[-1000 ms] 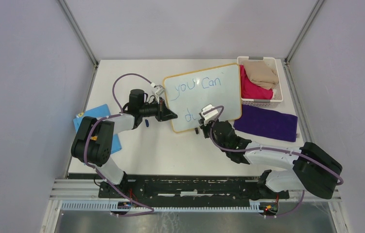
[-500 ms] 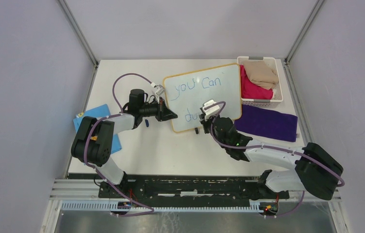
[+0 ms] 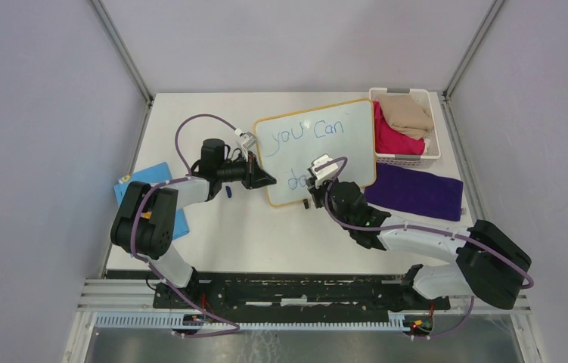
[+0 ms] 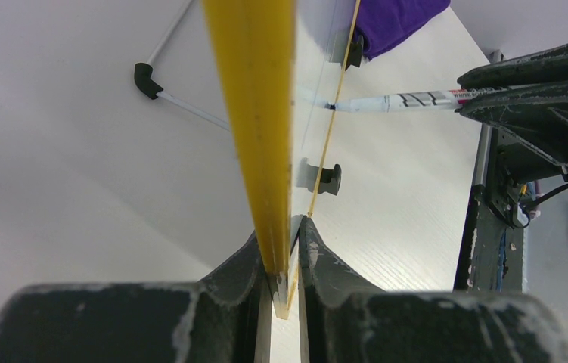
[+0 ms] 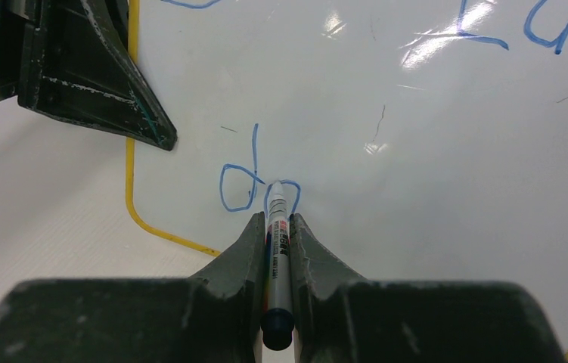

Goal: Write a sentence on the whiteboard

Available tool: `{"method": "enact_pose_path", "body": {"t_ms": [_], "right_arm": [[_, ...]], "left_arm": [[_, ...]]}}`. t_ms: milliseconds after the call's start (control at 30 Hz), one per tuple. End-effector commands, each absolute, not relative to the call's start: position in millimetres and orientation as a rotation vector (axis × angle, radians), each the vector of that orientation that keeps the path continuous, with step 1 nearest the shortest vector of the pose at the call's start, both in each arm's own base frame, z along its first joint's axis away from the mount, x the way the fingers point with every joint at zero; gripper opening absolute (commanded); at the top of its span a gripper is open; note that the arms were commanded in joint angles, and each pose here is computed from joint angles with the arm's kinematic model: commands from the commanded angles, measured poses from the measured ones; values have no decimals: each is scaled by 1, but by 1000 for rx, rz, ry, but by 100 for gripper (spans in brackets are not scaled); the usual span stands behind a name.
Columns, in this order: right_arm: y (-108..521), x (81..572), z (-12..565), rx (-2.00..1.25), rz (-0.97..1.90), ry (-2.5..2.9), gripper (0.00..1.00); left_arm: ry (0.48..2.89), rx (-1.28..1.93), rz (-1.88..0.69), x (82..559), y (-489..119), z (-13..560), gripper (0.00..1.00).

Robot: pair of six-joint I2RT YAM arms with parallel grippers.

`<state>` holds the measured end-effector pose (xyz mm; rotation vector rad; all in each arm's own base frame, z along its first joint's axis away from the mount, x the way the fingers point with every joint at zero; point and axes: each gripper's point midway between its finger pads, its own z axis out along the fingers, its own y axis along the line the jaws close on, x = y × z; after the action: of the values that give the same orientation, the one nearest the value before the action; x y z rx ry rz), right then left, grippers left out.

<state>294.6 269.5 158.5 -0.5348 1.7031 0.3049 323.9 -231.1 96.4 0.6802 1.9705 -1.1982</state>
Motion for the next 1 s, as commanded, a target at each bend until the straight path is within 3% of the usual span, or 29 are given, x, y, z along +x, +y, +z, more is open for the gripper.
{"method": "enact_pose_path", "body": {"t_ms": [0, 233, 700, 967], "right_arm": [[285, 296, 174, -539, 351, 1661, 0], [278, 290, 166, -528, 347, 1684, 0], [207, 309, 236, -264, 285, 1552, 0], [233, 311, 222, -353, 378, 1578, 0]], "left_arm": [[2100, 707, -1116, 312, -226, 60, 2], [2099, 710, -1116, 312, -227, 61, 2], [2103, 707, -1113, 313, -226, 59, 2], [2104, 708, -1114, 312, -227, 59, 2]]}}
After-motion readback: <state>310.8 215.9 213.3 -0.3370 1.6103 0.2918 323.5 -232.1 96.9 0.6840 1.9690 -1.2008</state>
